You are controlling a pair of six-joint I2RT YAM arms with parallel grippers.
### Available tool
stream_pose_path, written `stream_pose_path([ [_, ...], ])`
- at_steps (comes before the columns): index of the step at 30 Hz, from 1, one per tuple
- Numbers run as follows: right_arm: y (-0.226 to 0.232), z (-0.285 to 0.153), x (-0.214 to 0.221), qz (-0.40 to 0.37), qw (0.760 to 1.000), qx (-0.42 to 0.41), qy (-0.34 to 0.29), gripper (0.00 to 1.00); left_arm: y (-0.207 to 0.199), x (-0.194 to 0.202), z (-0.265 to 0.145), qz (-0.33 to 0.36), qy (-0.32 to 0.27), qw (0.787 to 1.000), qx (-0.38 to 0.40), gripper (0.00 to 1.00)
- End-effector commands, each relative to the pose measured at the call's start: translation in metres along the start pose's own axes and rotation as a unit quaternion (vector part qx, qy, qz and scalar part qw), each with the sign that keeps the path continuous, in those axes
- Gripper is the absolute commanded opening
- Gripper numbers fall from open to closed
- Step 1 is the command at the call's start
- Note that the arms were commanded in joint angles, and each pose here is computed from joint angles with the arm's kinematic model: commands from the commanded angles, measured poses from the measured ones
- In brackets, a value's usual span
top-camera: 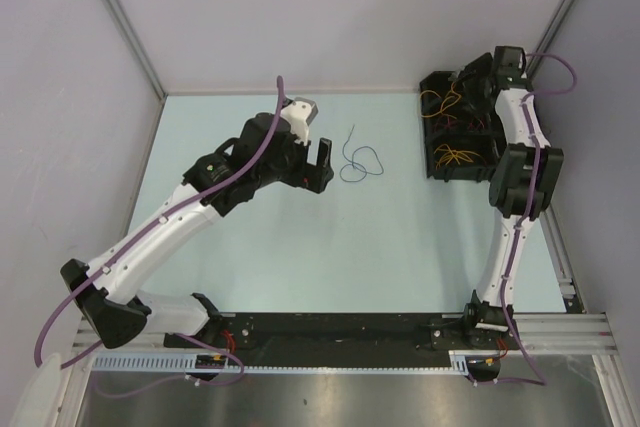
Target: Untangle the cables
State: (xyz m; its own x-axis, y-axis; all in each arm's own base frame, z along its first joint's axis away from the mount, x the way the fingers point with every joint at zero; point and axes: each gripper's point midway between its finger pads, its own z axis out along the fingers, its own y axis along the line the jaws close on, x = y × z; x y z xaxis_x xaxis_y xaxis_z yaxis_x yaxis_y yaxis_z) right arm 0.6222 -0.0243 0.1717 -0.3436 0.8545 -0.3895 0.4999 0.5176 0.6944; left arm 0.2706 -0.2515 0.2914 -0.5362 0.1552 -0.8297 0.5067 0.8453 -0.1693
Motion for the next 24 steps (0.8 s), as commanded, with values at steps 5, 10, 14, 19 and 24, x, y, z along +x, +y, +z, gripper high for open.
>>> stream_pose_path([
  [5, -0.010, 0.026, 0.031, -0.091, 0.995, 0.003, 0.039, 0.91, 0.008, 0.003, -0.022, -0.032, -0.014, 0.999, -0.015, 0.98],
  [10, -0.018, 0.050, 0.038, -0.094, 0.994, -0.009, 0.052, 0.83, 0.017, 0.017, -0.034, -0.057, -0.005, 0.998, -0.036, 0.96],
  [14, -0.010, 0.061, 0.039, -0.102, 0.993, -0.037, 0.055, 0.74, 0.024, 0.026, -0.044, -0.087, -0.002, 0.995, -0.056, 0.95],
  [19, 0.000, 0.064, 0.038, -0.106, 0.991, -0.065, 0.055, 0.59, 0.029, 0.032, -0.053, -0.117, -0.009, 0.991, -0.070, 0.95],
  [24, 0.012, 0.058, 0.035, -0.113, 0.988, -0.086, 0.055, 0.42, 0.029, 0.030, -0.049, -0.130, -0.009, 0.989, -0.074, 0.94],
])
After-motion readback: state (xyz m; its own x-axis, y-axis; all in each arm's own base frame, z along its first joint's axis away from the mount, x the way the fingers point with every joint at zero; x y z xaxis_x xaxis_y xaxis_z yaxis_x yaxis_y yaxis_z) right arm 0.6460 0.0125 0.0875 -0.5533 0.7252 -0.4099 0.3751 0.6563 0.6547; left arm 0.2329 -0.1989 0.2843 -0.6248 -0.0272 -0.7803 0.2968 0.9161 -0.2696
